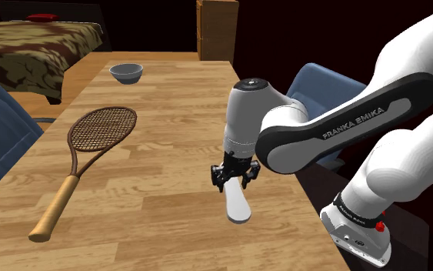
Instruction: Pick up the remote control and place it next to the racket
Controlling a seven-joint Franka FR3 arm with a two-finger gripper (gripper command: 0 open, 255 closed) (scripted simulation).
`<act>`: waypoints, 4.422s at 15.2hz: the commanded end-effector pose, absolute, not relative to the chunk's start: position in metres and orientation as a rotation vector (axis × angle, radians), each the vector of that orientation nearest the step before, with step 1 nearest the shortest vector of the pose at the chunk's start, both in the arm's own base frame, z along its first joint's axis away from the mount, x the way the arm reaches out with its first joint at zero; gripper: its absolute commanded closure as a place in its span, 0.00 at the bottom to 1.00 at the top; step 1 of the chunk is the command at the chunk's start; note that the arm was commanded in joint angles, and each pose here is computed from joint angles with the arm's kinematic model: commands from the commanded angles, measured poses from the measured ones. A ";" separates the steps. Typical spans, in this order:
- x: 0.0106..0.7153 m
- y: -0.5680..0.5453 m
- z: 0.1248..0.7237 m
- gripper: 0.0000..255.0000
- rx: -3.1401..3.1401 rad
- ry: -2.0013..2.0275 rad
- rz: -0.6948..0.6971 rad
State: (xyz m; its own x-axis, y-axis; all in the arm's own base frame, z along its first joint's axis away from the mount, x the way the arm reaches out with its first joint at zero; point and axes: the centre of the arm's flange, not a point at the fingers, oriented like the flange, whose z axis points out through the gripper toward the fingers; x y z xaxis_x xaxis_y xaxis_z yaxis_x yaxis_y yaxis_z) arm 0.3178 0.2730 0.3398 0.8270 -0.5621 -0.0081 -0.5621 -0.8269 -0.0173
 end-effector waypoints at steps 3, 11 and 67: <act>0.318 0.273 0.360 1.00 -2.985 0.918 0.004; 0.318 0.273 0.402 1.00 -2.985 0.918 0.004; 0.465 0.478 0.347 1.00 -2.985 0.918 0.004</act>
